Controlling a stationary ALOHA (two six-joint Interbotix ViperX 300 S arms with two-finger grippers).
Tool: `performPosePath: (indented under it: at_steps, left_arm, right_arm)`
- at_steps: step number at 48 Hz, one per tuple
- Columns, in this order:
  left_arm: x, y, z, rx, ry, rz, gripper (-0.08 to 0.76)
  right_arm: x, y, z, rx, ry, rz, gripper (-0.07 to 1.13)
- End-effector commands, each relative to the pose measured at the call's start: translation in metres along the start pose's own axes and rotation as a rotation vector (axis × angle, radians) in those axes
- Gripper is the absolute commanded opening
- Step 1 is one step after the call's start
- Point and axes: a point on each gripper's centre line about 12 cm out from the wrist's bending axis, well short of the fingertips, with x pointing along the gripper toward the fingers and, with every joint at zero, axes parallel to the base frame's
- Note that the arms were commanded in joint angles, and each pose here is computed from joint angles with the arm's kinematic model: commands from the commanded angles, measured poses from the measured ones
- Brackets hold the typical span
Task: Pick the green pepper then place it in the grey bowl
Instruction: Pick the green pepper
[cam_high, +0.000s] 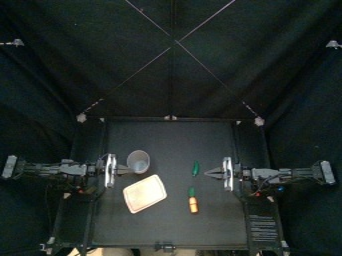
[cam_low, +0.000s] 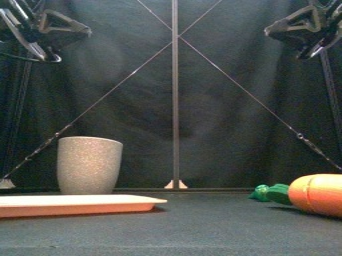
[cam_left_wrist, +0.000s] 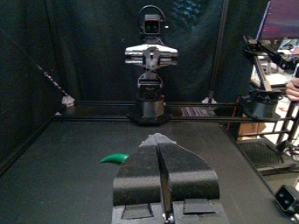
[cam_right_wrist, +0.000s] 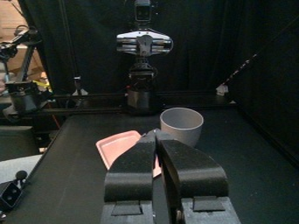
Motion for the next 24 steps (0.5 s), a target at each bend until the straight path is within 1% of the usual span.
performPosePath:
  at_steps: [1,8,12,15,18,21,24]
  left_arm:
    - [0.002,0.004,-0.001,-0.002,0.037,0.02,0.01]
    - [0.002,0.007,-0.005,-0.001,0.093,0.035,0.017]
    - [0.002,0.009,-0.008,-0.001,0.121,0.045,0.017]
    - [0.001,0.011,-0.01,-0.005,0.144,0.058,0.017]
    - [0.001,0.013,-0.012,-0.004,0.159,0.067,0.017]
    - [0.001,0.014,-0.013,-0.005,0.167,0.072,0.017]
    - [0.0,0.015,-0.013,-0.004,0.17,0.076,0.017]
  right_arm:
    - [0.004,-0.001,-0.004,0.052,0.024,-0.01,0.07]
    - [0.009,-0.008,-0.016,0.205,0.114,-0.065,0.11]
    - [0.011,-0.013,-0.026,0.279,0.19,-0.102,0.17]
    - [0.013,-0.019,-0.035,0.335,0.261,-0.142,0.26]
    - [0.014,-0.024,-0.044,0.381,0.316,-0.18,0.38]
    - [0.015,-0.03,-0.05,0.429,0.357,-0.217,0.53]
    - [0.016,-0.034,-0.058,0.482,0.388,-0.252,0.71]
